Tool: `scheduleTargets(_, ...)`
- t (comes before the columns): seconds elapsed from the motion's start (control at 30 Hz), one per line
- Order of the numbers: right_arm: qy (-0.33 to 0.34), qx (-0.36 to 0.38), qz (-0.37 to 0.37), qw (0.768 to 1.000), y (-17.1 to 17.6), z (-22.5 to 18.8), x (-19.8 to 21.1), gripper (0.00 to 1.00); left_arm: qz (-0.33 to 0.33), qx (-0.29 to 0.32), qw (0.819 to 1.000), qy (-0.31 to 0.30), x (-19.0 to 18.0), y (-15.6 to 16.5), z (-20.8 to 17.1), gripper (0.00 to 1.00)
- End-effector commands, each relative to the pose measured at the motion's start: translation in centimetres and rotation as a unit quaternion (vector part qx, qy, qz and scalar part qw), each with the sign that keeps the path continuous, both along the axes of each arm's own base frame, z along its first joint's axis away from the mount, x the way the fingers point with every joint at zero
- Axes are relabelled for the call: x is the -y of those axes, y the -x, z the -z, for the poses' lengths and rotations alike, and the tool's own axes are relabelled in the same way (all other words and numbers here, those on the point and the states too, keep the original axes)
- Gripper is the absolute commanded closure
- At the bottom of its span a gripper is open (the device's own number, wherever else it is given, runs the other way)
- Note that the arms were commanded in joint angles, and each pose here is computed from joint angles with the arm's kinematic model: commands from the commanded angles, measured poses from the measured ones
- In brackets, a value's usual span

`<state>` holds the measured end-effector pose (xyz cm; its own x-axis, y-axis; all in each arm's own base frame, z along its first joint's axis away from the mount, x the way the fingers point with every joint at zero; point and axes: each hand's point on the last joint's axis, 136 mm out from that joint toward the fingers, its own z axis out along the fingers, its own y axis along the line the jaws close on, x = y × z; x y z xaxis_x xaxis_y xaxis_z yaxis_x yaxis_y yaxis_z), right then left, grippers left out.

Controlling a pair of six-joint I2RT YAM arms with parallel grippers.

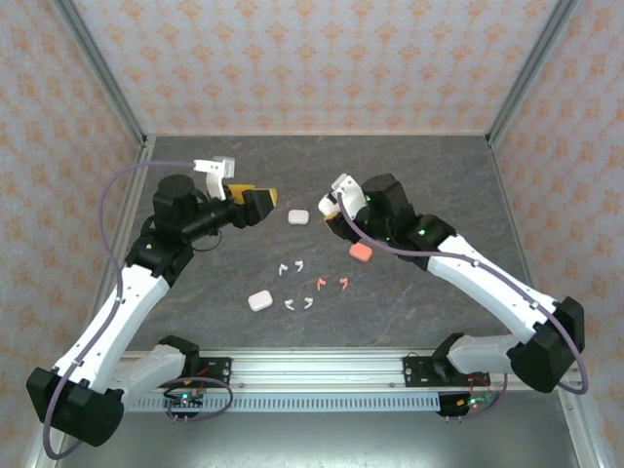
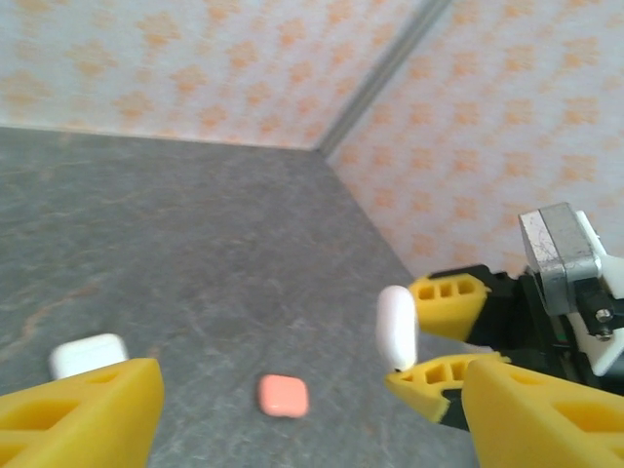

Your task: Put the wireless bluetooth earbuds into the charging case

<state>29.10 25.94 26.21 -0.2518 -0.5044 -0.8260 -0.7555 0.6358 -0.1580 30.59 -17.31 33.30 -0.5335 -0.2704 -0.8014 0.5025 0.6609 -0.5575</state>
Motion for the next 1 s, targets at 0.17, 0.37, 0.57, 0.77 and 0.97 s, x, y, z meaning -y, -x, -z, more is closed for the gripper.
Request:
scheduleTargets(0.17, 0.06, 0.118, -0.101, 0.986, 2.1, -2.9, 0.2, 0.67, 0.133, -0.051, 0.99, 0.015, 5.2, 2.3, -0.8, 0.23)
scheduleTargets(0.37, 0.049, 0.146, -0.124, 0.98, 3.1, -4.6, -0.4, 0.67, 0.179, -0.075, 0.981, 0.025, 8.7, 2.4, -0.1, 0.23)
scheduleTargets(0.57, 0.056, 0.149, -0.136, 0.978, 3.4, -4.3, -0.8, 0.67, 0.202, -0.074, 0.976, 0.039, 10.4, 2.4, -0.3, 0.32)
scheduleTargets(0.77, 0.046, 0.154, -0.134, 0.978, 3.2, -4.8, -1.1, 0.67, 0.211, -0.086, 0.973, 0.036, 11.1, 2.5, 0.4, 0.4)
scheduleTargets(0.97, 0.045, 0.155, -0.131, 0.978, 3.0, -5.0, -1.2, 0.67, 0.226, -0.089, 0.969, 0.034, 11.7, 3.1, 0.8, 0.47)
